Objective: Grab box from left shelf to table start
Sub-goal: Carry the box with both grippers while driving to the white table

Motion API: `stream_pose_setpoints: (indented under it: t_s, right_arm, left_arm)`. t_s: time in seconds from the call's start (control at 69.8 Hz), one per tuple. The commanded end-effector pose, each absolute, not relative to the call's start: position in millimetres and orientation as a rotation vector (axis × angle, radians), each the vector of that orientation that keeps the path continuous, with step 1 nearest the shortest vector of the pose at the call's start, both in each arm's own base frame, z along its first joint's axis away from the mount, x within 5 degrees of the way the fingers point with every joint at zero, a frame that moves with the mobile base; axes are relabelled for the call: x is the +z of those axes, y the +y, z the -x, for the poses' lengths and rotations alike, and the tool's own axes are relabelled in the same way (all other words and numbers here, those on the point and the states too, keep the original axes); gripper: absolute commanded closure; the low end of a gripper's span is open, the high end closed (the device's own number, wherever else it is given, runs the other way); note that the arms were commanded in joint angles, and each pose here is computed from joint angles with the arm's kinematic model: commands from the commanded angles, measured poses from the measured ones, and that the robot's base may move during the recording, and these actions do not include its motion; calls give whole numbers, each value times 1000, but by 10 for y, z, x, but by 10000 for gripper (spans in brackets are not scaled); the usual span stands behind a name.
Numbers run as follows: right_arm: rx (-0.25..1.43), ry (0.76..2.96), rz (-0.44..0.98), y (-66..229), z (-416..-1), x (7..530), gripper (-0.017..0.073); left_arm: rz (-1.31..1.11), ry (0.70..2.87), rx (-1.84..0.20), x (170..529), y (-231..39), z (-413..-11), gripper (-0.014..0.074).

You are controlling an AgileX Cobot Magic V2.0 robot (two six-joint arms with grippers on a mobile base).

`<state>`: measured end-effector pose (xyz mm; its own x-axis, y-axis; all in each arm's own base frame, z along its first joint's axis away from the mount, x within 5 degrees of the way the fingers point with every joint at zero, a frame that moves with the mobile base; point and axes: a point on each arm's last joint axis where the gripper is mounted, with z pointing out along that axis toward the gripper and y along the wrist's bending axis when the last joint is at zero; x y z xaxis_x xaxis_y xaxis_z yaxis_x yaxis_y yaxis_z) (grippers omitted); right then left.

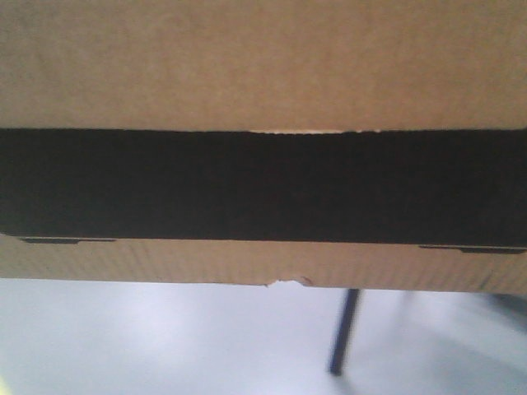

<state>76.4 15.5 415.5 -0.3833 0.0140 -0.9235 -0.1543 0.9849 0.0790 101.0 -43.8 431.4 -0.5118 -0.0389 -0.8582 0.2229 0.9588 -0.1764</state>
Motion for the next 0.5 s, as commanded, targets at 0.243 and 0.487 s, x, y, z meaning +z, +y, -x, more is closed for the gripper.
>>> stream_pose_setpoints:
  t_s: [0.243,0.487]
  right_arm:
    - [213,1776,89,170,-777,4382,501]
    - [213,1776,89,170,-777,4382,501]
  left_arm:
    - [-117,1905,-591,4577,-542,-946,698]
    - [-117,1905,-591,4577,-542,-946,698]
